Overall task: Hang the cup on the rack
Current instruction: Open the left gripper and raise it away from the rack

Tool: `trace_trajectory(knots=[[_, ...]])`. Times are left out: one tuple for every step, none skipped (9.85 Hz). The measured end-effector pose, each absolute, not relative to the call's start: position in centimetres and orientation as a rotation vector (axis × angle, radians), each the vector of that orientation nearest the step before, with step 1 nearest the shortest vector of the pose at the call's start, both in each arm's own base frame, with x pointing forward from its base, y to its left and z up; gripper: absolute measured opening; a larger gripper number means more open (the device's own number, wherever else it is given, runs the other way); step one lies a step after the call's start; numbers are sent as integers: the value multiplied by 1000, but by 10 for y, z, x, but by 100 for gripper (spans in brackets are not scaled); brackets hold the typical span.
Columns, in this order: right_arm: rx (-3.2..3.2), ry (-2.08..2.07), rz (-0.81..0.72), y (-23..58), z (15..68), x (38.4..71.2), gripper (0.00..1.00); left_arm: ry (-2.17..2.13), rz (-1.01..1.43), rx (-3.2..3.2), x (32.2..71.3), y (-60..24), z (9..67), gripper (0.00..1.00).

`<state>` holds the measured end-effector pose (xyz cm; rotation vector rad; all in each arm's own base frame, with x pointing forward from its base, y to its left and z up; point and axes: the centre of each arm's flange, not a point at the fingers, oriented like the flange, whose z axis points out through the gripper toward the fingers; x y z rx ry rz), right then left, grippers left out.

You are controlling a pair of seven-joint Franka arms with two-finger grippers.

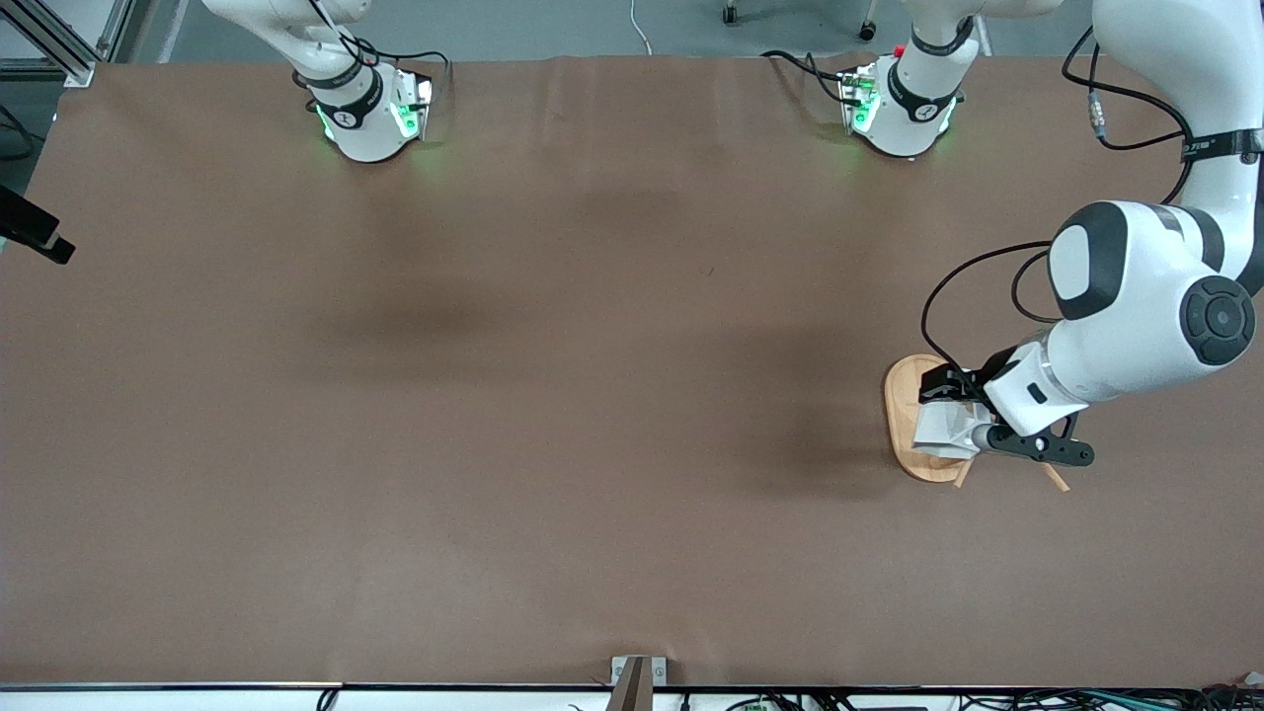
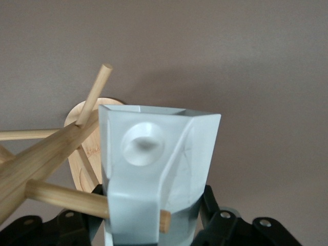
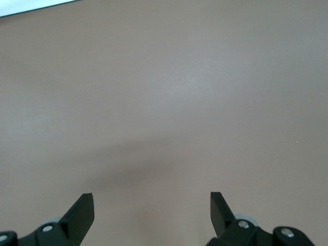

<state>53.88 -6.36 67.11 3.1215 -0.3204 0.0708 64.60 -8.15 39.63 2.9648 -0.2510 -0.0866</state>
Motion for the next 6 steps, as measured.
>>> trace_trajectory(knots=[[3121,-320,71,-64,671,539,100,-245,-86,2967,646,-79,396,78],[3121,-320,71,-64,671,539,100,-243,-84,2967,647,-78,397,90],[3121,-320,71,-64,671,539,100,-242,-82,2968,647,-78,397,100],[3121,-320,72,-64,671,539,100,-242,-79,2968,647,-78,398,100],[3121,-321,72,-64,671,539,100,-243,-73,2968,648,-78,401,100],[3121,-321,72,-64,671,539,100,-244,-65,2967,648,-78,405,100]])
